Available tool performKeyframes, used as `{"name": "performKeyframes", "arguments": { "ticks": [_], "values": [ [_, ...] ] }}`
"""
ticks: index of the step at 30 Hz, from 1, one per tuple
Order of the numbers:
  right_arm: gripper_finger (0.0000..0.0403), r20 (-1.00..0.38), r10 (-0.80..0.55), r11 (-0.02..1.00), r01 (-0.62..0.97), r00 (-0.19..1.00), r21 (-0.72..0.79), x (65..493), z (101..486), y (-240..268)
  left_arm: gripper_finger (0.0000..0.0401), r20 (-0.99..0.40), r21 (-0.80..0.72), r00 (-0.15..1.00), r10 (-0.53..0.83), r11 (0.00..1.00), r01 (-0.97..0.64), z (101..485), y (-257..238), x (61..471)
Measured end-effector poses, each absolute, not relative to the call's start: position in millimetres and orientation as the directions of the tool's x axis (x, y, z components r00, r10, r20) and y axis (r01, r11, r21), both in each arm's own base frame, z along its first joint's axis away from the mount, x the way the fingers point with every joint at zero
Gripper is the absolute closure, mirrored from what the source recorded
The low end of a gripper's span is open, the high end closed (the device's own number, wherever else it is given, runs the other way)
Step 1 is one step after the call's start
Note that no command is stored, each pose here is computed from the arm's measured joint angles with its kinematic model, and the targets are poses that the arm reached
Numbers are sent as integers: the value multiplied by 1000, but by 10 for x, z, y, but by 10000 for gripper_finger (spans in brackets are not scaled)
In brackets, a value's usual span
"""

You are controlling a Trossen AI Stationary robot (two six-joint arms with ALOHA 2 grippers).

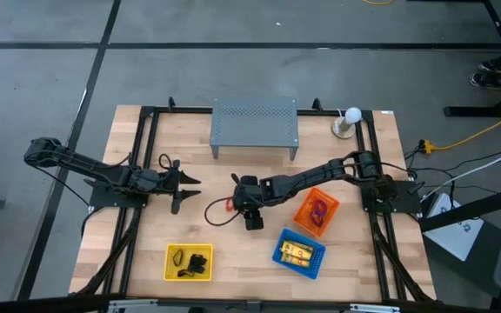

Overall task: Pick & Place Office Desk Supplies
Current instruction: Put the yellow spring keychain into the orange basket

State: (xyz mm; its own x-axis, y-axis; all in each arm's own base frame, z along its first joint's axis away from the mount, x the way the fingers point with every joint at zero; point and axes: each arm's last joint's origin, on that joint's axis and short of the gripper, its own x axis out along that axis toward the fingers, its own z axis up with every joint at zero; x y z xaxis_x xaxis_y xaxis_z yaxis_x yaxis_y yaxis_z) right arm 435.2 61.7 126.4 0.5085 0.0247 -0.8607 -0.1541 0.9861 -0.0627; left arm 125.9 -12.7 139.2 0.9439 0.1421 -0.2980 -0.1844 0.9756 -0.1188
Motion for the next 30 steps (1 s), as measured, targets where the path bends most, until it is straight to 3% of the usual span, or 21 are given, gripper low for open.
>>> {"name": "performKeyframes", "arguments": {
  "ticks": [6, 15, 21, 30],
  "values": [
    [241, -859, 36, 987, -154, 511, -51, 4359, 1266, 594, 240, -302, -119, 943, 143, 975, -186, 1388, -126, 1257],
    [388, -856, 102, 984, -180, 507, 10, 4366, 1273, 587, 240, -302, -119, 943, 143, 975, -186, 1388, -126, 1257],
    [396, -862, 182, 974, -208, 474, 91, 4345, 1270, 592, 240, -302, -120, 943, 142, 975, -186, 1388, -126, 1257],
    [396, -896, 167, 980, -173, 412, 104, 4273, 1261, 619, 240, -302, -122, 943, 140, 975, -184, 1388, -127, 1257]
  ]
}}
